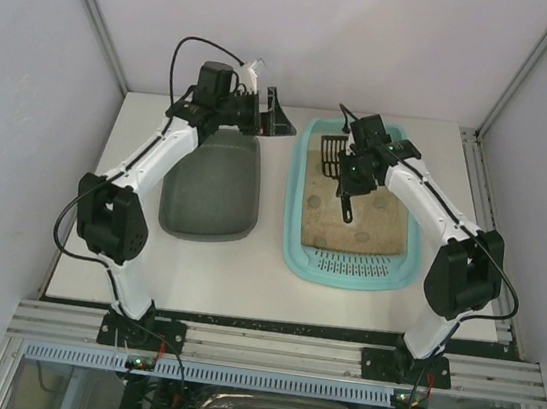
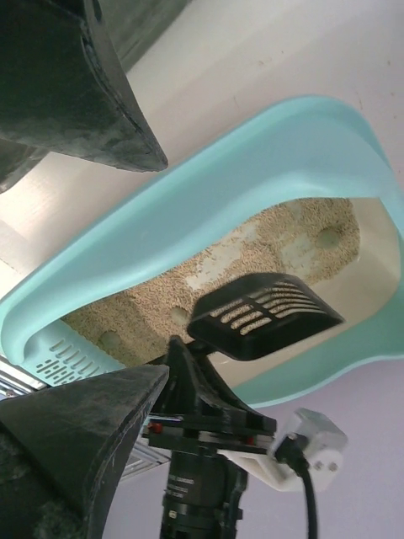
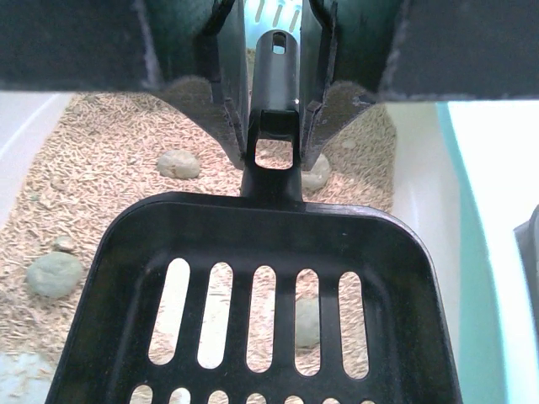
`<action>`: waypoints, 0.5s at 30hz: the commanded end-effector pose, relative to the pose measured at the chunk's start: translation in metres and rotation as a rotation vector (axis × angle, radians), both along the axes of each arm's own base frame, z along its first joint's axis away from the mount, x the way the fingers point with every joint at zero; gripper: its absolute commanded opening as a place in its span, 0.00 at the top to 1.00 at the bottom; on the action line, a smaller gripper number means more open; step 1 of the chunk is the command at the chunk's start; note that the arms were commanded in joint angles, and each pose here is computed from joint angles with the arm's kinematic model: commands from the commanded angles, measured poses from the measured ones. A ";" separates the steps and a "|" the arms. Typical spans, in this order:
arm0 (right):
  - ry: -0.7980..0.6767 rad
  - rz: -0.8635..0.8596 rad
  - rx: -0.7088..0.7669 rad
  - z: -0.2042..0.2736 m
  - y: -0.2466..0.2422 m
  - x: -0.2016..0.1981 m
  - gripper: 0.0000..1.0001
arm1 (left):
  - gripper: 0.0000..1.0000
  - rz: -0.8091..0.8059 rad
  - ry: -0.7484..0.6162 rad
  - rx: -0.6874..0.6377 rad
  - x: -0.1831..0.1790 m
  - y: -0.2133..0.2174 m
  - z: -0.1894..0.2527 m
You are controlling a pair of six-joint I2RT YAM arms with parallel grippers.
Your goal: Clean the litter box
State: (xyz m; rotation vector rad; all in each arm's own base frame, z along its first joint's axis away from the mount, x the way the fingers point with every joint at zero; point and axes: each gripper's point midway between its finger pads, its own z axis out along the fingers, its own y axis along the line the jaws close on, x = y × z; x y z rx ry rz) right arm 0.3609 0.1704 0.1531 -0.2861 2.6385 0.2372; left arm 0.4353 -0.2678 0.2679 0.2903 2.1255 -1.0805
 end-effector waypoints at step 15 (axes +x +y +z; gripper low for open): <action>-0.122 0.166 0.183 0.074 0.073 -0.007 1.00 | 0.00 -0.111 -0.092 0.019 0.003 -0.033 0.003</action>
